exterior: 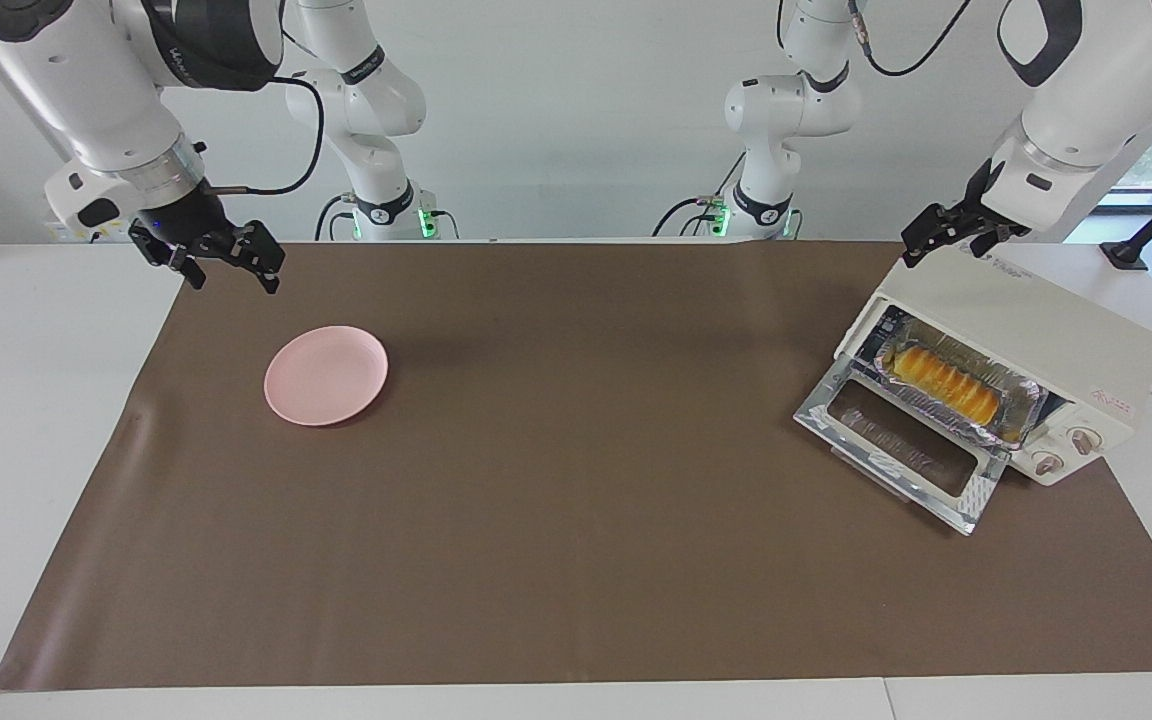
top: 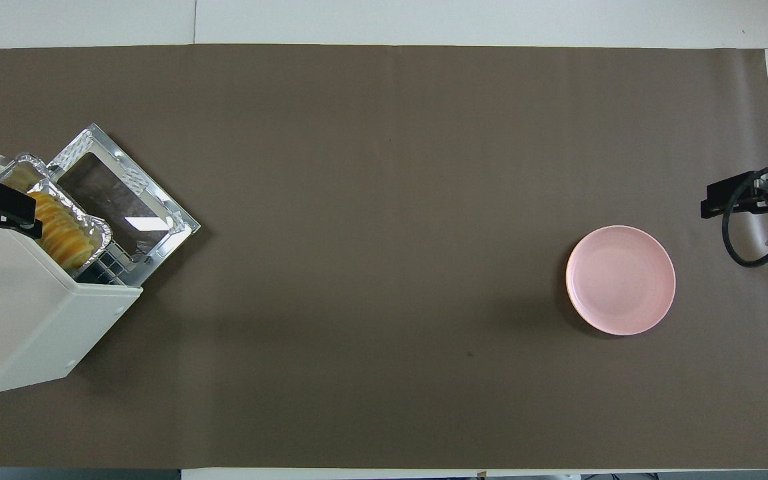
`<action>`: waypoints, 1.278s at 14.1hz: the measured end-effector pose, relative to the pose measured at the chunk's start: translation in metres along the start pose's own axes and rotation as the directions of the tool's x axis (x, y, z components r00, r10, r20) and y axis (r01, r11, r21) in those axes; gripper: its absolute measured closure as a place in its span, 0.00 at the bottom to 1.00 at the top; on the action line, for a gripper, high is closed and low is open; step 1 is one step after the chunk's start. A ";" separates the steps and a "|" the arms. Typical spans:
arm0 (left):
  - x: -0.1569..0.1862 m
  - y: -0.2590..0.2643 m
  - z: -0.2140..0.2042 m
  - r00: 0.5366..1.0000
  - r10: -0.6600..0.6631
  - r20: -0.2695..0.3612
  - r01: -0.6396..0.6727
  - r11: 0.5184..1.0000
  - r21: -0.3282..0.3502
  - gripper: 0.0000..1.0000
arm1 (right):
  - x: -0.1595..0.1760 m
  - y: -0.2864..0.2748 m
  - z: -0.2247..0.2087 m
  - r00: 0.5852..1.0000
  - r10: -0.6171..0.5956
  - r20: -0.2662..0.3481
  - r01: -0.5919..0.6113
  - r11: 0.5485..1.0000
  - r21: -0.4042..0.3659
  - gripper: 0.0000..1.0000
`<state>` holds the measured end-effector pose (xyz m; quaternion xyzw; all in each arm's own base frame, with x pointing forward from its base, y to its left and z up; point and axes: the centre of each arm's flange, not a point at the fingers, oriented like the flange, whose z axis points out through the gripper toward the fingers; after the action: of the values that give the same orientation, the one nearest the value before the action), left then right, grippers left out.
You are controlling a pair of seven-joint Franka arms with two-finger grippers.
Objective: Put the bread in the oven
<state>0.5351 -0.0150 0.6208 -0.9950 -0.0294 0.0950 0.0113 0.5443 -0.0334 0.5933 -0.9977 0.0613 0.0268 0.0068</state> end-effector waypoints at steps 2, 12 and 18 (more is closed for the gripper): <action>-0.007 -0.001 0.007 1.000 0.015 0.011 -0.015 1.000 0.000 0.00 | 0.000 0.000 0.000 1.000 0.000 0.000 0.000 1.000 0.000 0.00; -0.003 0.006 0.014 0.997 0.068 -0.028 -0.068 0.998 0.001 0.00 | 0.000 0.000 0.000 1.000 0.000 0.000 0.000 1.000 0.000 0.00; 0.000 0.016 0.013 0.994 0.093 -0.049 -0.093 0.996 0.005 0.00 | 0.000 0.000 0.000 1.000 0.000 0.000 0.000 1.000 0.000 0.00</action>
<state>0.5338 -0.0312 0.6073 -0.9973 0.0172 0.0709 0.0088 0.5443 -0.0334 0.5933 -0.9977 0.0613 0.0268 0.0068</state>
